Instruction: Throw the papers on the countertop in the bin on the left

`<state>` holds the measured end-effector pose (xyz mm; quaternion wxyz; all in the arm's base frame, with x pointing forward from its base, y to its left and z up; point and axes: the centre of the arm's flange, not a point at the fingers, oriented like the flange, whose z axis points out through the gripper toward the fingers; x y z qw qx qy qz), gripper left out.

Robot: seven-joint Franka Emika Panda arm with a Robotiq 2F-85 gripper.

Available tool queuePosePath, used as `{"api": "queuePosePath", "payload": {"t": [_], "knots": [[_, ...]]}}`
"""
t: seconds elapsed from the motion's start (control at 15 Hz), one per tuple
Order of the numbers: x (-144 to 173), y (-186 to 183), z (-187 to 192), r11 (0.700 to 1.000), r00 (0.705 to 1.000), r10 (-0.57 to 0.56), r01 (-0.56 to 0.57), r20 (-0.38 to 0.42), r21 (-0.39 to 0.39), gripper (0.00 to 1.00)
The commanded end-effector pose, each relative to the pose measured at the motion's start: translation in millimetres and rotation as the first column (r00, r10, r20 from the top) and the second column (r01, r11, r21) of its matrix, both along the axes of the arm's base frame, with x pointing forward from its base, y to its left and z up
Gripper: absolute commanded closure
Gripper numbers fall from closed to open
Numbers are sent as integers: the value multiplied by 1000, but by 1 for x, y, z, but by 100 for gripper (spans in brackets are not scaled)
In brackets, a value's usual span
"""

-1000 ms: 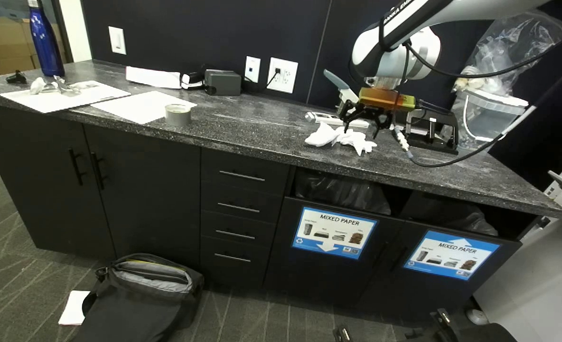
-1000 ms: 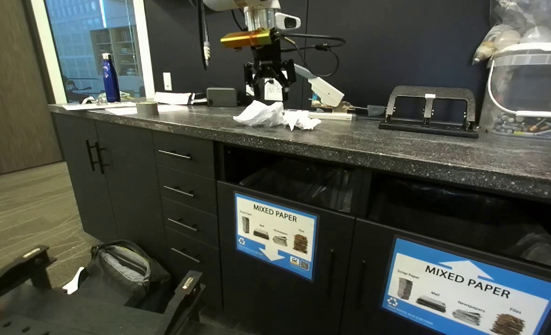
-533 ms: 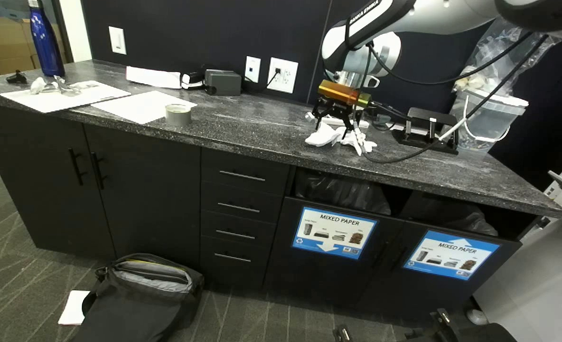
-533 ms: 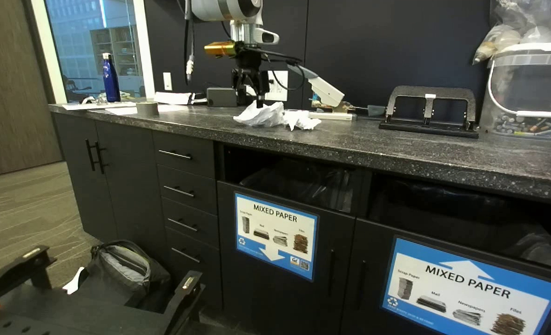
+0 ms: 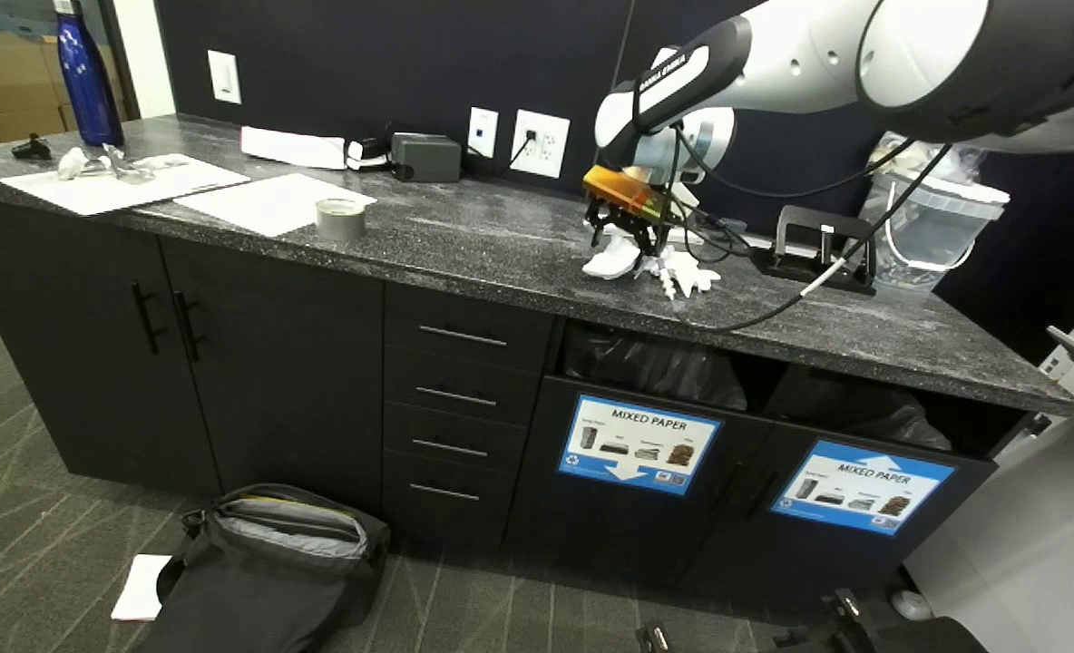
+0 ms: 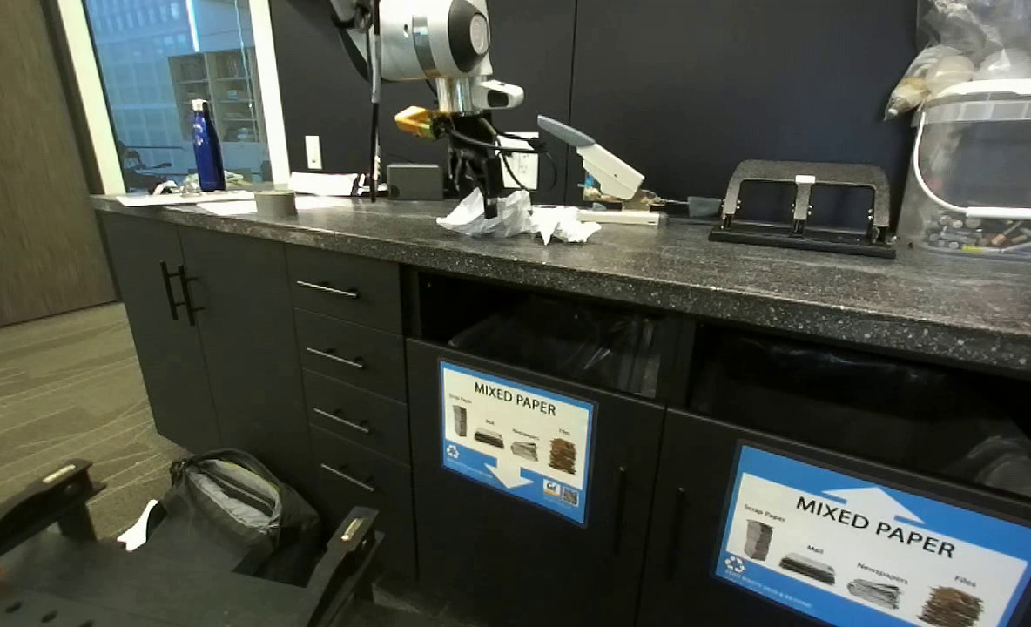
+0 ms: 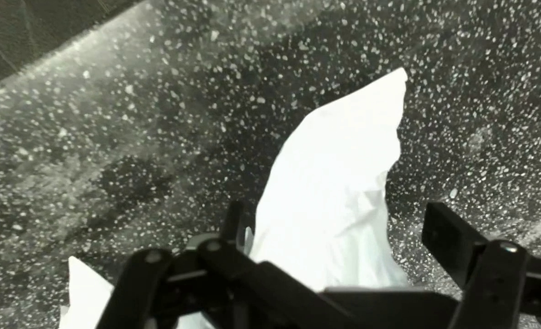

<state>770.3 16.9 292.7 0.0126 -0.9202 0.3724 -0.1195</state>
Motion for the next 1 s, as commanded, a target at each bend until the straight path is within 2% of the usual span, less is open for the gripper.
{"api": "queuePosePath", "payload": {"t": [0.0, 0.07, 0.13, 0.2, 0.6, 0.73, 0.87, 0.93], "knots": [[34, -5, -13, 998, 998, -31, 34, 53, -53, 0], [36, -6, -21, 997, 998, -23, 28, 65, -74, 25], [39, -9, -24, 995, 998, -12, 19, 67, -94, 26], [40, -11, -25, 994, 997, -3, 11, 72, -108, 32], [38, -13, -27, 979, 996, 66, -55, 54, -196, 80], [29, -11, -32, 966, 993, 113, -106, 16, -235, 83], [14, -12, -35, 940, 976, 207, -218, -68, -261, 86], [7, -11, -40, 929, 966, 240, -258, -97, -266, 83]]}}
